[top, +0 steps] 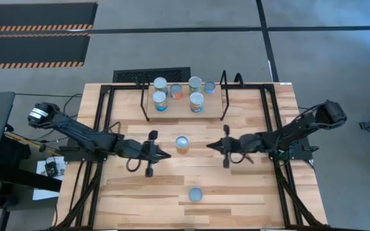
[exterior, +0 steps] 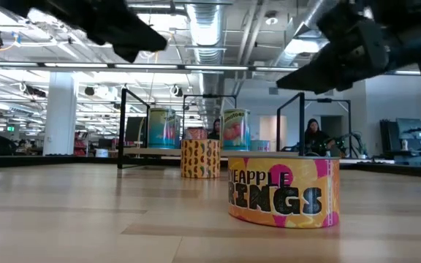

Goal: Pick and place cans onto a shelf
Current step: Put the canned beans on the shelf, then put the canned pineapple rings on the shelf

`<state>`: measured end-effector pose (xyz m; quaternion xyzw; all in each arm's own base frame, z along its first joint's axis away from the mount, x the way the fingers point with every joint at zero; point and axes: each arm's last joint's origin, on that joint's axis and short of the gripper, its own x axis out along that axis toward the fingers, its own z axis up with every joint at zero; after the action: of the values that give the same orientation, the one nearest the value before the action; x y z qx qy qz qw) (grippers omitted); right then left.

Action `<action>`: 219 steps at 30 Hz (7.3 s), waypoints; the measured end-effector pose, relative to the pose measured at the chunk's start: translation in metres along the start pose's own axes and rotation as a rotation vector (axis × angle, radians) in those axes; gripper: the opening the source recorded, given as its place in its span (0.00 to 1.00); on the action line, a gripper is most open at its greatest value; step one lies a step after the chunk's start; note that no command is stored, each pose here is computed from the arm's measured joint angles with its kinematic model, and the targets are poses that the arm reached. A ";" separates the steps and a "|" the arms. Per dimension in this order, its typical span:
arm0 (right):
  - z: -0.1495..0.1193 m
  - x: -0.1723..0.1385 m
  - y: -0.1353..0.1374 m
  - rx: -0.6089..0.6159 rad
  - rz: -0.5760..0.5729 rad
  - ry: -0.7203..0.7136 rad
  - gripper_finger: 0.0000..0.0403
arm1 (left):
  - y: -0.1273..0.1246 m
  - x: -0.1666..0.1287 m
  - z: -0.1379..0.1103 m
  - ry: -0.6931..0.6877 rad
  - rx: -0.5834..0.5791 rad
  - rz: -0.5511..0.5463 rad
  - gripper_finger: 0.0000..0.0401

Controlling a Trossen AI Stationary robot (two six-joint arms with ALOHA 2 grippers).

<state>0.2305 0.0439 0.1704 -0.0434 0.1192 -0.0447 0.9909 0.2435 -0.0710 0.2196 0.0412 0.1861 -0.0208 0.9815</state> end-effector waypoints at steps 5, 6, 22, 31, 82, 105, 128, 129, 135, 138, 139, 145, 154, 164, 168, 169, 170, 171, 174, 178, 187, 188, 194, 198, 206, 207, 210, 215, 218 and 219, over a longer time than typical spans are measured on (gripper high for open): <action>-0.011 -0.020 -0.011 0.044 -0.024 -0.128 0.02 | 0.006 0.021 0.011 0.145 0.018 0.044 0.01; -0.012 -0.022 -0.013 0.047 -0.032 -0.133 0.01 | 0.008 0.026 0.015 0.160 0.017 0.053 0.02; -0.015 -0.025 -0.022 0.069 -0.067 -0.132 0.02 | 0.027 0.103 0.012 0.478 0.179 0.090 0.30; -0.015 -0.025 -0.022 0.071 -0.067 -0.138 0.03 | 0.034 0.117 -0.005 0.592 0.228 0.151 0.31; -0.014 -0.025 -0.022 0.072 -0.067 -0.142 0.03 | 0.224 0.084 0.027 0.572 -0.174 0.421 0.00; -0.014 -0.025 -0.022 0.069 -0.067 -0.142 0.03 | 0.232 0.088 0.014 0.608 -0.200 0.412 0.11; -0.012 -0.027 -0.012 0.021 -0.024 -0.150 0.02 | 0.132 0.063 0.048 0.080 0.007 0.198 0.01; -0.010 -0.026 -0.009 0.016 -0.014 -0.143 0.01 | 0.121 0.059 0.042 0.038 0.003 0.176 0.02; 0.027 -0.011 0.012 -0.056 0.056 -0.075 0.02 | 0.060 0.037 0.006 -0.160 -0.003 0.029 0.01; 0.048 -0.005 0.024 -0.081 0.091 -0.006 0.02 | 0.037 0.027 -0.018 -0.242 0.023 -0.023 0.01; 0.052 -0.002 0.029 -0.090 0.099 0.007 0.02 | 0.032 0.023 -0.024 -0.262 0.025 -0.026 0.01; 0.061 0.013 0.062 -0.123 0.175 0.073 0.02 | 0.017 0.010 -0.049 -0.291 0.024 -0.046 0.01; 0.047 0.034 0.111 -0.070 0.242 0.287 0.07 | 0.015 0.005 -0.063 -0.246 -0.005 -0.025 0.01; 0.025 0.050 0.162 -0.137 0.343 0.401 0.32 | 0.016 0.006 -0.064 -0.241 -0.026 0.005 0.00; 0.011 0.057 0.177 -0.159 0.389 0.445 0.39 | 0.016 0.006 -0.064 -0.241 -0.032 0.005 0.00; 0.009 0.058 0.181 -0.164 0.391 0.451 0.41 | 0.016 0.006 -0.064 -0.241 -0.032 0.005 0.00; 0.006 0.060 0.182 -0.169 0.389 0.461 0.41 | 0.016 0.006 -0.064 -0.241 -0.032 0.005 0.00; 0.003 0.062 0.183 -0.174 0.387 0.469 0.42 | 0.016 0.006 -0.064 -0.241 -0.031 0.006 0.00; -0.001 0.068 0.182 -0.178 0.376 0.481 0.41 | 0.017 0.006 -0.064 -0.239 -0.031 0.014 0.00; -0.006 0.073 0.177 -0.192 0.356 0.511 0.34 | 0.017 0.006 -0.065 -0.231 -0.031 0.017 0.00; -0.006 0.079 0.165 -0.190 0.322 0.544 0.03 | 0.018 0.006 -0.066 -0.216 -0.054 0.057 0.00; -0.005 0.079 0.165 -0.189 0.322 0.543 0.03 | 0.018 0.006 -0.066 -0.215 -0.056 0.059 0.00; 0.028 0.070 0.154 -0.141 0.299 0.510 0.05 | 0.018 0.006 -0.066 -0.216 -0.061 0.056 0.00; 0.060 0.060 0.122 -0.073 0.119 0.529 0.02 | 0.018 0.008 -0.067 -0.208 -0.069 0.053 0.00; 0.079 0.073 0.017 0.114 -0.215 0.601 0.03 | 0.017 0.012 -0.071 -0.193 -0.079 0.051 0.00; 0.079 0.076 0.005 0.114 -0.225 0.612 0.03 | 0.017 0.012 -0.071 -0.192 -0.079 0.052 0.00; 0.075 0.082 -0.031 0.101 -0.255 0.659 0.03 | 0.017 0.012 -0.071 -0.195 -0.080 0.051 0.00; 0.069 0.084 -0.079 0.068 -0.286 0.718 0.03 | 0.017 0.012 -0.071 -0.196 -0.080 0.052 0.00; 0.067 0.083 -0.099 0.071 -0.304 0.732 0.03 | 0.017 0.012 -0.071 -0.195 -0.080 0.051 0.00; 0.066 0.083 -0.105 0.084 -0.309 0.735 0.03 | 0.017 0.012 -0.071 -0.195 -0.080 0.051 0.00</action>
<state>0.3183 -0.0631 0.2250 -0.0011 0.4557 -0.2106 0.8648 0.2295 -0.0483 0.1505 0.0047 0.0891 0.0078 0.9960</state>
